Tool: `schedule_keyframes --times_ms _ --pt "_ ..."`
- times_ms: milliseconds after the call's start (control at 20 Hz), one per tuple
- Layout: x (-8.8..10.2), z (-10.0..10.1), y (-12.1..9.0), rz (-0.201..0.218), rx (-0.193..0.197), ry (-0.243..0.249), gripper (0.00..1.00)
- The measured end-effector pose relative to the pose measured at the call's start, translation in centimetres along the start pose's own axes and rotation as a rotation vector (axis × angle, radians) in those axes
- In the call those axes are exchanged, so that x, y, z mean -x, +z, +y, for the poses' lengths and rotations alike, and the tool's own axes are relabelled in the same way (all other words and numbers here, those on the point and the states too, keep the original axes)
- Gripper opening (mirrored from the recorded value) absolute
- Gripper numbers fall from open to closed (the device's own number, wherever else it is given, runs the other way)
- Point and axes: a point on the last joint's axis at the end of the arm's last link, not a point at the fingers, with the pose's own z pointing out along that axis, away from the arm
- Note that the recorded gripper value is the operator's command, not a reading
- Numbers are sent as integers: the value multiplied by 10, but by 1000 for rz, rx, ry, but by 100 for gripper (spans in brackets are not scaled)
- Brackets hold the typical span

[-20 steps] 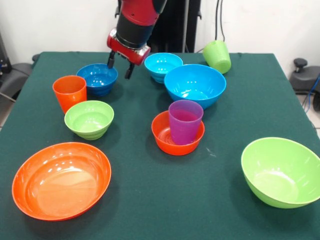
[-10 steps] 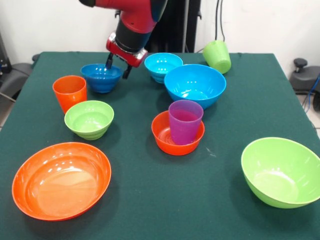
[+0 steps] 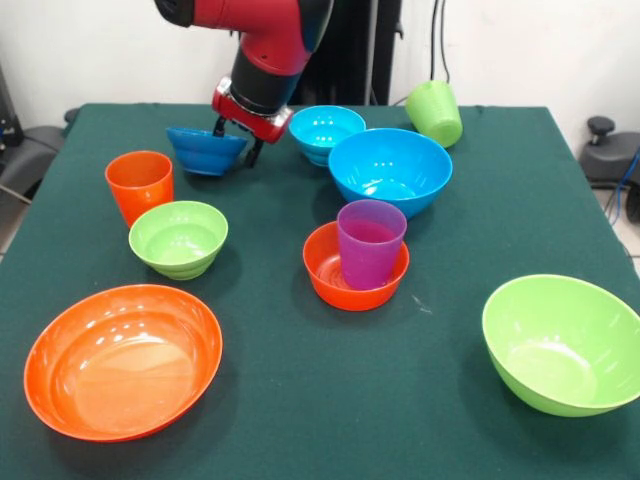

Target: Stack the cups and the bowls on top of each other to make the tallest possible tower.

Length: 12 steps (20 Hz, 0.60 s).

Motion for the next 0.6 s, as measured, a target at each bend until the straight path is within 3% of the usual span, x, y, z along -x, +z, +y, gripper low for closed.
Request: schedule_keyframes --times_ms 400,600 --pt "2 -2 -2 -6 2 5 100" --pt "10 -8 -14 -29 6 20 100"
